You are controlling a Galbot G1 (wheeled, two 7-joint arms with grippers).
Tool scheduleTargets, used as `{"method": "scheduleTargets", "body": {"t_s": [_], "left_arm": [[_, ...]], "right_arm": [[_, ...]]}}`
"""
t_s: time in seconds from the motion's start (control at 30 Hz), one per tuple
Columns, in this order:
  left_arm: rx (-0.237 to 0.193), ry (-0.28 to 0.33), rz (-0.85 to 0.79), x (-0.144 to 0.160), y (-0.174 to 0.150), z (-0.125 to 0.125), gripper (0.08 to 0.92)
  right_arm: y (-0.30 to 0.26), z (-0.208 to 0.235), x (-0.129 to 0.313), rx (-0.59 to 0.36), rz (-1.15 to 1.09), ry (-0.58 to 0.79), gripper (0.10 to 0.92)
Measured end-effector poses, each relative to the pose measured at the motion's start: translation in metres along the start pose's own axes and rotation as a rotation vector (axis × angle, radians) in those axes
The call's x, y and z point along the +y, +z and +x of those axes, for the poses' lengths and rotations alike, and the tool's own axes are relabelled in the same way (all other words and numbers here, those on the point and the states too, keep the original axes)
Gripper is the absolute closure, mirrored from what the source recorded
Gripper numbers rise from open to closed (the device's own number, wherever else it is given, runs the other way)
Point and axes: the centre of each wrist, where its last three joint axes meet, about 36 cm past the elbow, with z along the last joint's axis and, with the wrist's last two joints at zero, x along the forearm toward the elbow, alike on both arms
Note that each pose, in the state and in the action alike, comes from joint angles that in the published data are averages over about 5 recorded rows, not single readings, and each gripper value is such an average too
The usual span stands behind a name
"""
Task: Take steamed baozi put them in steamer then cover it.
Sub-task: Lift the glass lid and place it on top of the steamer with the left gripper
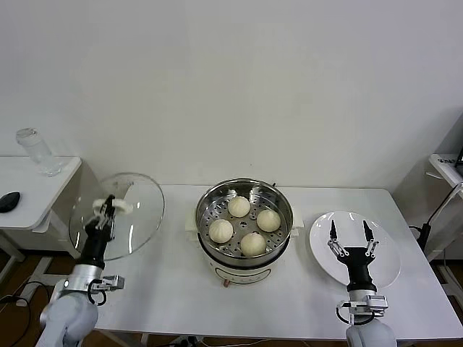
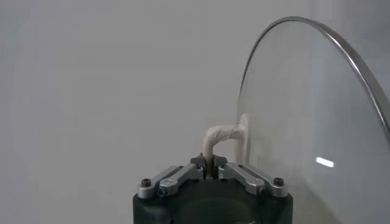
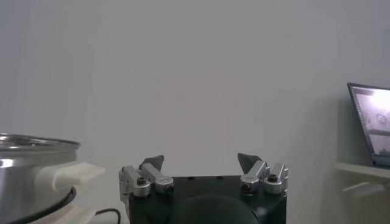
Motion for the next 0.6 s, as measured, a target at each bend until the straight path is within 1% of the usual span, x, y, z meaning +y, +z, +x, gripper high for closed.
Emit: {"method": "scheduleTargets", "body": {"t_s": [0.13,0.27,0.43,0.6], "left_arm": [[-0.035,-0.04,0.039,0.028,-0.034,-0.006,0.815],[-0.069,-0.046,0.096,0.044,-0.074,-0.009,0.815],[-0.101,-0.013,0.171,0.05,-0.126,-0.012,0.815],[-0.11,0.039,0.223,0.052,-0.174,-0.018,0.815]], "right_arm": [[0.0,0.0,0.001,0.014,0.008,0.005,0.2],[0.0,-0.002,0.002,0.026,0.013,0.013,0.2],[0.002,-0.005,0.002,0.033,0.019,0.028,0.2],[0.004,-0.006,0.001,0.039,0.024,0.044,0.2]]}}
